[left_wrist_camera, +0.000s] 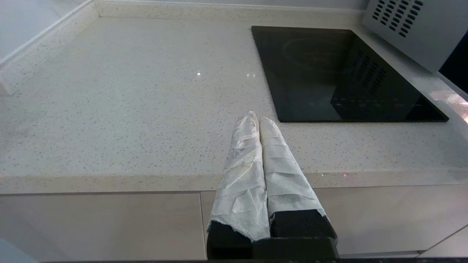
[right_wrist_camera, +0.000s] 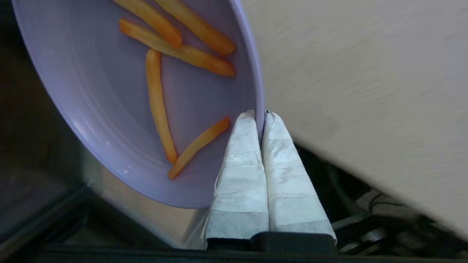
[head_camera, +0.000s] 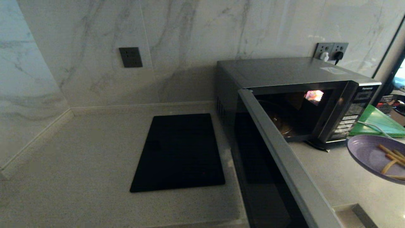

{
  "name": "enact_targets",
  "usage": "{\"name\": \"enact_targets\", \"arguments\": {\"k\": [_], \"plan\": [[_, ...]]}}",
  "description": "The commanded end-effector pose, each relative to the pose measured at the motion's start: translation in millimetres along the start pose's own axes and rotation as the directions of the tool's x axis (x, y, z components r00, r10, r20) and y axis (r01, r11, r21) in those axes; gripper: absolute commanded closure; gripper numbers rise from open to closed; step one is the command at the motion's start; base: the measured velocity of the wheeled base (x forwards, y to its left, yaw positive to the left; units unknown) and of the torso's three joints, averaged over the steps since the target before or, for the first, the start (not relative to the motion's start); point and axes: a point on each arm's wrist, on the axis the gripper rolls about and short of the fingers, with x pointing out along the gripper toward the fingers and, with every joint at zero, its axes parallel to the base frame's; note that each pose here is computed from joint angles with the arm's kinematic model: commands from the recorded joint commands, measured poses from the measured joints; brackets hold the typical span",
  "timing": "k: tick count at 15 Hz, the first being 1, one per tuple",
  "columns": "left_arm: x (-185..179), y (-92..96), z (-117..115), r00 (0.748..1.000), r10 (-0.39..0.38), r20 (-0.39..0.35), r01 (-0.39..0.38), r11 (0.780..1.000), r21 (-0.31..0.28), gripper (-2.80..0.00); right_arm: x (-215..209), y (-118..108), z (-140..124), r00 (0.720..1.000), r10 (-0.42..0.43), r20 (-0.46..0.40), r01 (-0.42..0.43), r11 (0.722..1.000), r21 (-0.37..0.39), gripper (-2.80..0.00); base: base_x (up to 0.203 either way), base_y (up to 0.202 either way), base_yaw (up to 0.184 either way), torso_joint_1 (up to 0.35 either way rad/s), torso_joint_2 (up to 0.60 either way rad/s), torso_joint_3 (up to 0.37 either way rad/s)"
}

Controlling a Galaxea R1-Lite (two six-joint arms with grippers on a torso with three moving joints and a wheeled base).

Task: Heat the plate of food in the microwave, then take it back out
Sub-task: Put the plate in the microwave oven

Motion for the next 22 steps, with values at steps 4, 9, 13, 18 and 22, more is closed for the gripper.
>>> {"name": "enact_targets", "arguments": {"k": [4, 9, 13, 18, 22], "plan": [[0, 0.0, 0, 1.0, 0.001, -0.001, -0.001, 1.0, -0.001, 0.0, -6, 48, -51, 0.996, 0.058, -0.063, -0.058, 0.998, 0.006, 0.0, 0.0, 0.0, 0.0, 0.0, 0.0, 0.0], [0, 0.0, 0, 1.0, 0.001, -0.001, -0.001, 1.0, -0.001, 0.0, 5, 95, -96, 0.998, 0.049, -0.034, -0.047, 0.996, 0.076, 0.0, 0.0, 0.0, 0.0, 0.0, 0.0, 0.0], [0, 0.0, 0, 1.0, 0.001, -0.001, -0.001, 1.0, -0.001, 0.0, 8, 120, -125, 0.995, 0.095, -0.03, -0.092, 0.993, 0.079, 0.0, 0.0, 0.0, 0.0, 0.0, 0.0, 0.0], [0, 0.0, 0, 1.0, 0.001, -0.001, -0.001, 1.0, -0.001, 0.0, 27, 143, -127, 0.991, 0.131, 0.03, -0.132, 0.99, 0.042, 0.0, 0.0, 0.0, 0.0, 0.0, 0.0, 0.0], [0, 0.0, 0, 1.0, 0.001, -0.001, -0.001, 1.0, -0.001, 0.0, 46, 166, -123, 0.99, 0.14, 0.007, -0.14, 0.99, 0.031, 0.0, 0.0, 0.0, 0.0, 0.0, 0.0, 0.0]]}}
